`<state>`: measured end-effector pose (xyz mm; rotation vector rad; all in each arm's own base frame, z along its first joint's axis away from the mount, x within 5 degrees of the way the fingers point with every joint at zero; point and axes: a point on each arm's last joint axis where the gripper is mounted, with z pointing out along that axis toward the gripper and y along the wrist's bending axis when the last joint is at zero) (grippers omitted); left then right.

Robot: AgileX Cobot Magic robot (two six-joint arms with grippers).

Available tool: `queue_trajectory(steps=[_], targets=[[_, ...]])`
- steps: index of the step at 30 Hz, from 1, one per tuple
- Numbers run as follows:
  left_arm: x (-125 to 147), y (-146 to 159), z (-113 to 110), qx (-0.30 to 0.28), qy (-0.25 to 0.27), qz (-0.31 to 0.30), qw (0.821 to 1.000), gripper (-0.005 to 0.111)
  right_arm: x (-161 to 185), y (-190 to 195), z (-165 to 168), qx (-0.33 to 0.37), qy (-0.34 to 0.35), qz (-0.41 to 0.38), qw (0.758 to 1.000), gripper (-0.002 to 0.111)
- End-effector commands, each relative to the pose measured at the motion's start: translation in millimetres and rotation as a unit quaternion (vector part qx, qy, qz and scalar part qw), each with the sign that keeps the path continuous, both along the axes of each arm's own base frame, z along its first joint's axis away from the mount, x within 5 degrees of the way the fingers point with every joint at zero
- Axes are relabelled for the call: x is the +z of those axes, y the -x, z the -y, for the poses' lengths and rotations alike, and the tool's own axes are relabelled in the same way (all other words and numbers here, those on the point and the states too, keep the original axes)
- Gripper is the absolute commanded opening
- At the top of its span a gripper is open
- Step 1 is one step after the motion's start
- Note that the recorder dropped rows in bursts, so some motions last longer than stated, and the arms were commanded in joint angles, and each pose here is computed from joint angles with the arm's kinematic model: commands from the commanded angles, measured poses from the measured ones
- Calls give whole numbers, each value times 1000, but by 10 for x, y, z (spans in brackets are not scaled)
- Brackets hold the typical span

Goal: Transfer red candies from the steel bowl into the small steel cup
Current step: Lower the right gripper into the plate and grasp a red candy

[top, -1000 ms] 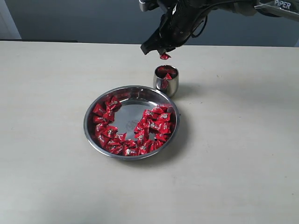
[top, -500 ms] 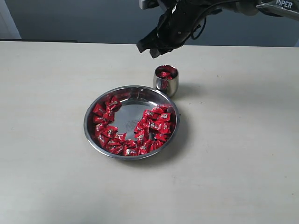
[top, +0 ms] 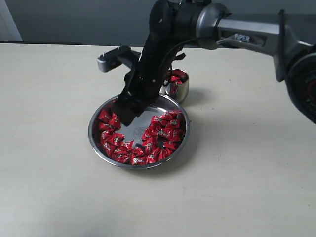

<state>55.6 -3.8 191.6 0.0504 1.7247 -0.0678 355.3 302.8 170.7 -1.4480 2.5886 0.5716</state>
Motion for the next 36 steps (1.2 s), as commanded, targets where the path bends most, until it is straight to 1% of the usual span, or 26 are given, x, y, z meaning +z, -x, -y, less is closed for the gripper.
queue_trajectory(steps=[1,18,27,29,34,36], targets=[[5,2,4,-3,1,5,1000,0,-217,86,-86,28,22,-26,999,45],[5,2,4,-3,1,5,1000,0,-398,118,-140,25,20,-54,998,45],[5,2,4,-3,1,5,1000,0,-411,145,-166,32,25,-51,998,44],[5,2,4,-3,1,5,1000,0,-411,171,-193,39,25,-50,998,39],[5,2,4,-3,1,5,1000,0,-402,183,-205,41,25,-49,998,12],[5,2,4,-3,1,5,1000,0,-392,181,-201,42,27,-46,998,5]])
